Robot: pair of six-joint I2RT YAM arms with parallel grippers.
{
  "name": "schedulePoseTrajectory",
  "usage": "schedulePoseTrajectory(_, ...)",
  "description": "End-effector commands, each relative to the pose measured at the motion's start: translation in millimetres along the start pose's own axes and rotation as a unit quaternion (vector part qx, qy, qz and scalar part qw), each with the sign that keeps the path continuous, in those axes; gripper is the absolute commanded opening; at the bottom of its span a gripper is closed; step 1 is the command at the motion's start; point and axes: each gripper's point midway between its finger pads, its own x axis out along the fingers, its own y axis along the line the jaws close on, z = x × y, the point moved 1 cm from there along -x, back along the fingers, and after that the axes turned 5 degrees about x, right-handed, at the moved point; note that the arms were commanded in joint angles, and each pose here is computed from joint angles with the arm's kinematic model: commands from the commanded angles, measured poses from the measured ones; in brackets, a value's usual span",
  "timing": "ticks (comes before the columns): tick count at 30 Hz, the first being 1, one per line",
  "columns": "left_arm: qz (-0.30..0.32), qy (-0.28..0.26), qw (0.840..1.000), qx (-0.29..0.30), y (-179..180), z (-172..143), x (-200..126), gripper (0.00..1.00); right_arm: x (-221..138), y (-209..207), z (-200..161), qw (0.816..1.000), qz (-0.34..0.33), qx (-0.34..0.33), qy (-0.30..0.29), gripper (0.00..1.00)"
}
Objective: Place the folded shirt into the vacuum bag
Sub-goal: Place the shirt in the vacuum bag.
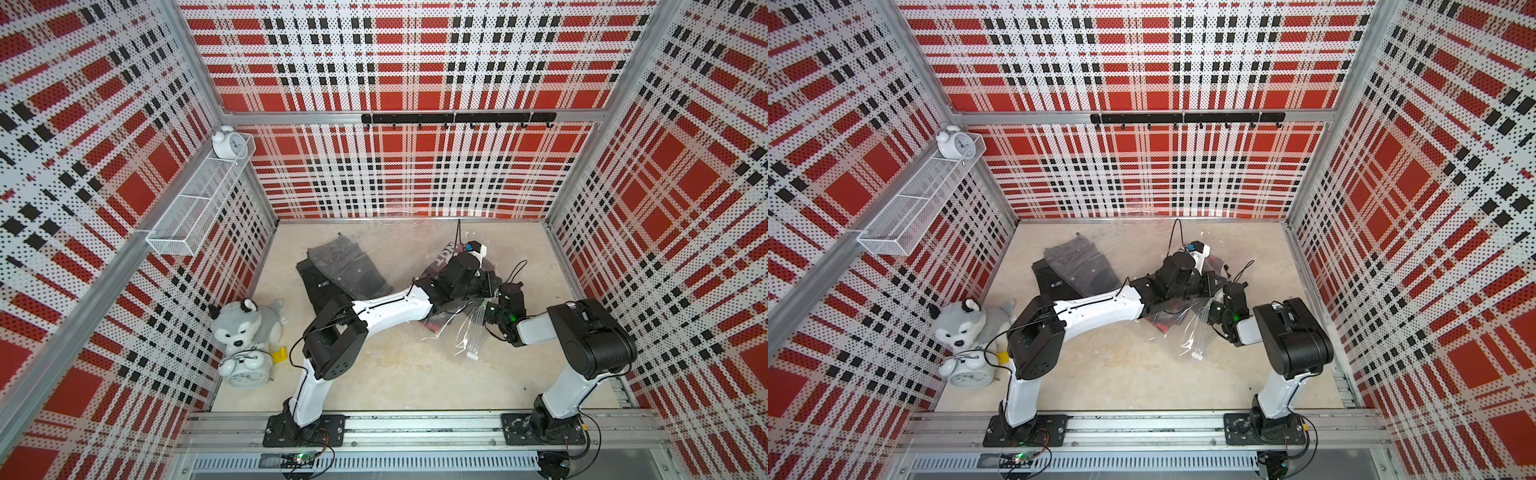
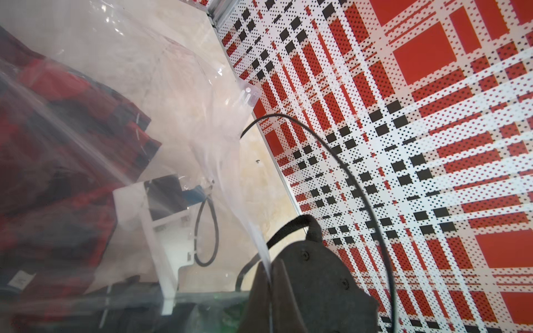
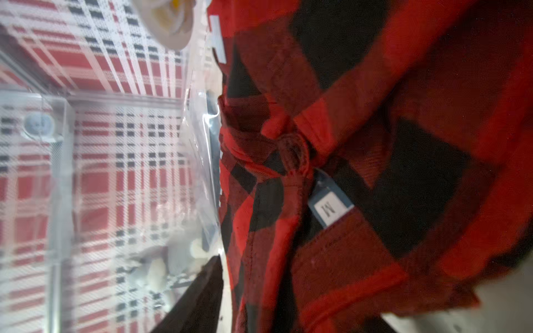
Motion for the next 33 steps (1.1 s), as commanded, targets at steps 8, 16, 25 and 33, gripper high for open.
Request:
schedulePoseTrajectory(8,-0.047,-0.012,0.999,0.016,-34,13,-19,0.0,-48,-11,9,0.996,-0.06,-0.019,-0.063,0.84)
schedulePoseTrajectory(16,-0.039,-0.017,0.999,0.016,-29,16,-22,0.0,-80,-22,38,0.985,-0.109,-0.009,-0.131,0.89)
schedulePoseTrajectory(25,-0.052,-0.012,0.998,0.022,-40,16,-23,0.0,-68,-23,73,0.982,-0.111,-0.018,-0.15,0.65)
schedulePoseTrajectory(33,-0.068,-0.006,0.997,0.028,-53,16,-23,0.0,-26,-12,97,0.991,-0.048,0.005,-0.127,0.34)
